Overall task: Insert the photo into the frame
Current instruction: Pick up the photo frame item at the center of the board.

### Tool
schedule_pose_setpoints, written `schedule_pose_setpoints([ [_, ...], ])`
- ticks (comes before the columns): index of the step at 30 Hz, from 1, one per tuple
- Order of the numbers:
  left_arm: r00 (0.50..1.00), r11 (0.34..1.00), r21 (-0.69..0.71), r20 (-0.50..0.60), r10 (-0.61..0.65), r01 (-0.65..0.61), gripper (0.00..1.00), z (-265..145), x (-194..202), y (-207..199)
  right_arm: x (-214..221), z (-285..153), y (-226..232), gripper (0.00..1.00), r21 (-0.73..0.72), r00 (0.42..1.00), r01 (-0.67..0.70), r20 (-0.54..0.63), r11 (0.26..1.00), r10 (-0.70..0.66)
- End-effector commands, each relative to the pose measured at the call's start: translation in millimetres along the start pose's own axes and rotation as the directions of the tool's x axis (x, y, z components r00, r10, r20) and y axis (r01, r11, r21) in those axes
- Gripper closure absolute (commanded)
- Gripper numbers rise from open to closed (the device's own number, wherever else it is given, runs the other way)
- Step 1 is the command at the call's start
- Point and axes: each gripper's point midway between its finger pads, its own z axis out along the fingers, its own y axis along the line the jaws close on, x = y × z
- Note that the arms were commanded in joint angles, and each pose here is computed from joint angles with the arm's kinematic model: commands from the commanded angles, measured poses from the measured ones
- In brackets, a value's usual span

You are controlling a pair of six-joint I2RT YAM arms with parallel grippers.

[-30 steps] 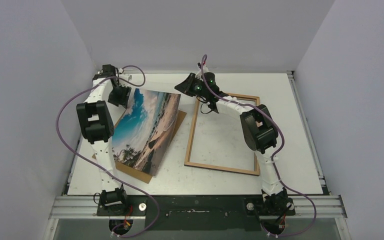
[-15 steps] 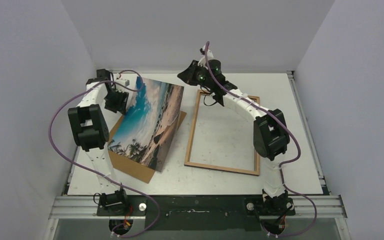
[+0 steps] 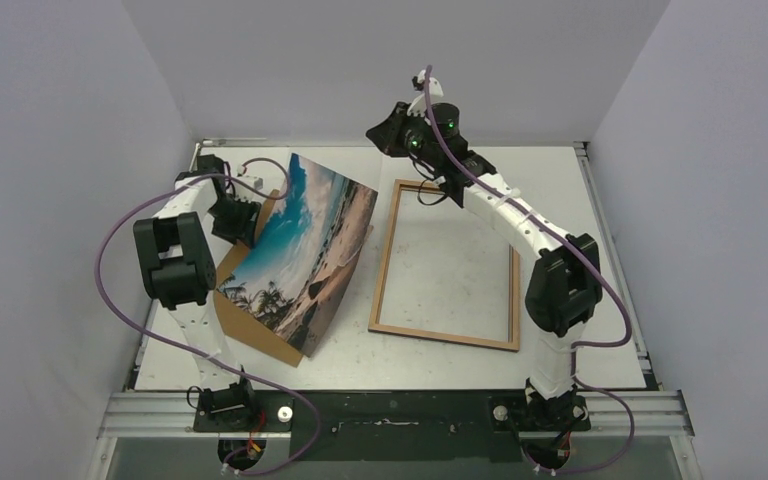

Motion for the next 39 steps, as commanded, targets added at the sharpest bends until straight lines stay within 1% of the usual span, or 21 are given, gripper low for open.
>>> schedule_pose_setpoints([
  [1,0.993,0.999,-0.041,0.109,0.036,-0.032,0.52,-26.2,-18.6,3.6,-82.2,-34.8,33.9,0.95,-0.01,0.98,0.095,0.176,0.995,-0.092],
  [6,0.996,0.999,-0.043,0.093,0.013,-0.009,0.52,-18.3,-12.1,3.2,-116.6,-55.8,23.9,0.95,0.03,0.966,0.095,0.24,0.995,-0.099],
  [11,0.994,0.998,-0.06,0.112,0.014,-0.007,0.52,-20.5,-15.0,6.0,-147.9,-77.3,21.6,0.95,0.06,0.945,0.113,0.301,0.992,-0.126],
  [18,0.986,0.998,-0.062,0.163,0.019,-0.009,0.51,-43.3,-31.2,5.0,-173.1,-102.8,28.1,0.95,0.12,0.923,0.161,0.332,0.98,-0.193],
  [24,0.976,1.0,-0.018,0.217,0.026,-0.022,0.46,-62.0,-44.7,-15.9,-195.5,-125.9,45.6,0.95,0.115,0.9,0.192,0.375,0.975,-0.222],
  [26,0.964,1.0,0.009,0.265,0.01,-0.013,0.43,-74.4,-56.0,-23.6,-200.6,-133.9,53.0,0.95,0.108,0.895,0.209,0.38,0.972,-0.234],
  [27,0.955,1.0,0.026,0.298,0.0,-0.008,0.28,-84.4,-63.9,-27.4,-202.5,-139.1,58.0,0.95,0.101,0.894,0.216,0.38,0.971,-0.239],
  [28,0.944,0.999,0.045,0.33,-0.011,-0.004,0.2,-95.0,-72.0,-31.5,-203.7,-144.5,62.8,0.95,0.092,0.893,0.224,0.379,0.97,-0.242],
  [29,0.926,0.998,0.058,0.379,-0.008,-0.015,0.02,-112.0,-85.2,-35.8,-204.2,-150.4,67.2,0.95,0.083,0.893,0.231,0.378,0.969,-0.245],
  [33,0.868,0.985,0.157,0.496,-0.018,-0.07,0.04,-164.9,-117.6,-65.0,-197.3,-166.2,87.3,0.95,0.01,0.908,0.239,0.353,0.971,-0.227],
  [35,0.841,0.967,0.235,0.538,-0.045,-0.098,0.04,-183.4,-127.4,-81.3,-191.9,-172.3,95.9,0.95,-0.029,0.918,0.233,0.336,0.972,-0.21],
  [37,0.819,0.929,0.336,0.57,-0.069,-0.156,0.04,-195.7,-129.3,-101.8,-188.8,-180.2,105.7,0.95,-0.072,0.925,0.226,0.329,0.971,-0.191],
  [39,0.783,0.868,0.438,0.614,-0.099,-0.235,0.04,-207.2,-128.4,-123.5,-187.8,-190.1,117.1,0.95,-0.114,0.93,0.216,0.327,0.97,-0.169],
])
